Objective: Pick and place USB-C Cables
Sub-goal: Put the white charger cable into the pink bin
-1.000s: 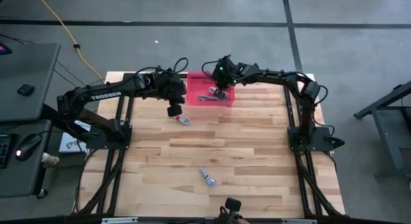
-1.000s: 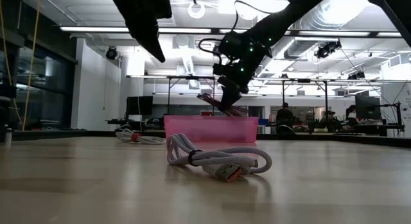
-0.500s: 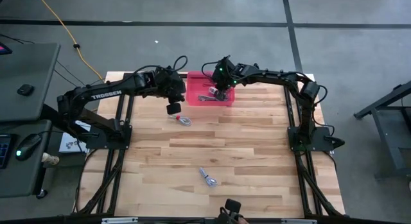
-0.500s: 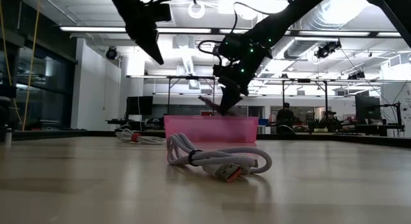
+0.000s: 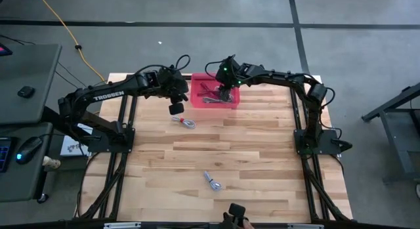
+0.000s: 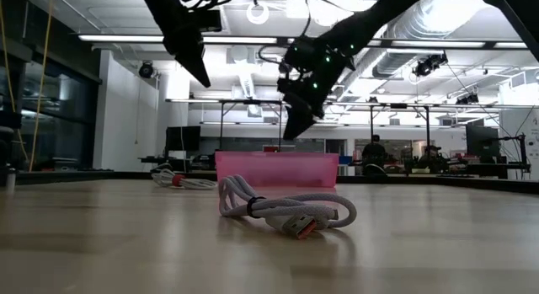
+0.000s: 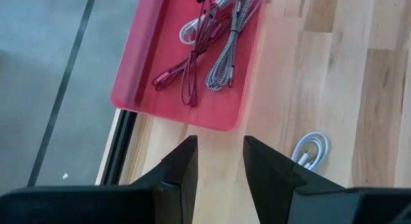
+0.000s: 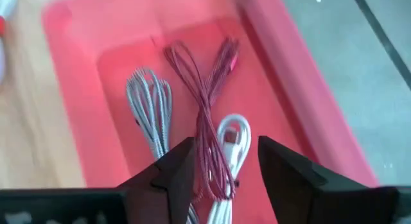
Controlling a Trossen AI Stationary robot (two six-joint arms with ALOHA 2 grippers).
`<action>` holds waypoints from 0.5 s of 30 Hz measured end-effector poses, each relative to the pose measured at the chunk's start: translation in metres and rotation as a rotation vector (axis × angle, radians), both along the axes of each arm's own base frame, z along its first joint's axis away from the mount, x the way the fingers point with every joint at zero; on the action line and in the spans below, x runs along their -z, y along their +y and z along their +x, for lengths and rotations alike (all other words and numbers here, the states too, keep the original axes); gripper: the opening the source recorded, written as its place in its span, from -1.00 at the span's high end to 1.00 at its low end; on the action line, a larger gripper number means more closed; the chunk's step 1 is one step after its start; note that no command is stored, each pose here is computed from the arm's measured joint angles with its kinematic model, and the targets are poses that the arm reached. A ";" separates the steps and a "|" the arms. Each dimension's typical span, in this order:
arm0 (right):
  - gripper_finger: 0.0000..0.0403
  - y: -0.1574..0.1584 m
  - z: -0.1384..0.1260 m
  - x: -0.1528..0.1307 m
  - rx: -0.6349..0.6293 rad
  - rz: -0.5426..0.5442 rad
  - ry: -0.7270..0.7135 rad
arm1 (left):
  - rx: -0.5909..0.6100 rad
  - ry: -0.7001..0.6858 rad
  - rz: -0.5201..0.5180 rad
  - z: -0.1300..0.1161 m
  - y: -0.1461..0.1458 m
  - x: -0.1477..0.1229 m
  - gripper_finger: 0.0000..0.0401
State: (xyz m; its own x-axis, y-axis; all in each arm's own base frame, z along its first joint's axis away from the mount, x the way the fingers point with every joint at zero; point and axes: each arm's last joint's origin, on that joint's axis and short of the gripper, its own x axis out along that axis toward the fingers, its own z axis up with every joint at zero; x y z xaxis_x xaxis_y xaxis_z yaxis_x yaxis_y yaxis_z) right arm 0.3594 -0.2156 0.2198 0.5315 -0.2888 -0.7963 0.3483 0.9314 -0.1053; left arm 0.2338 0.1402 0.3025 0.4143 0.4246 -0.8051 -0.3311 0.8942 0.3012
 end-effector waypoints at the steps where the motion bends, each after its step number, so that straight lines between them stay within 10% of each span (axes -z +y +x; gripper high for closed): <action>1: 0.19 0.001 0.002 -0.005 -0.004 -0.004 -0.008 | 0.008 0.004 0.004 0.000 0.000 0.000 0.45; 15: 0.16 0.019 0.011 -0.095 -0.051 0.014 0.016 | 0.086 0.104 -0.001 -0.005 -0.003 0.017 0.26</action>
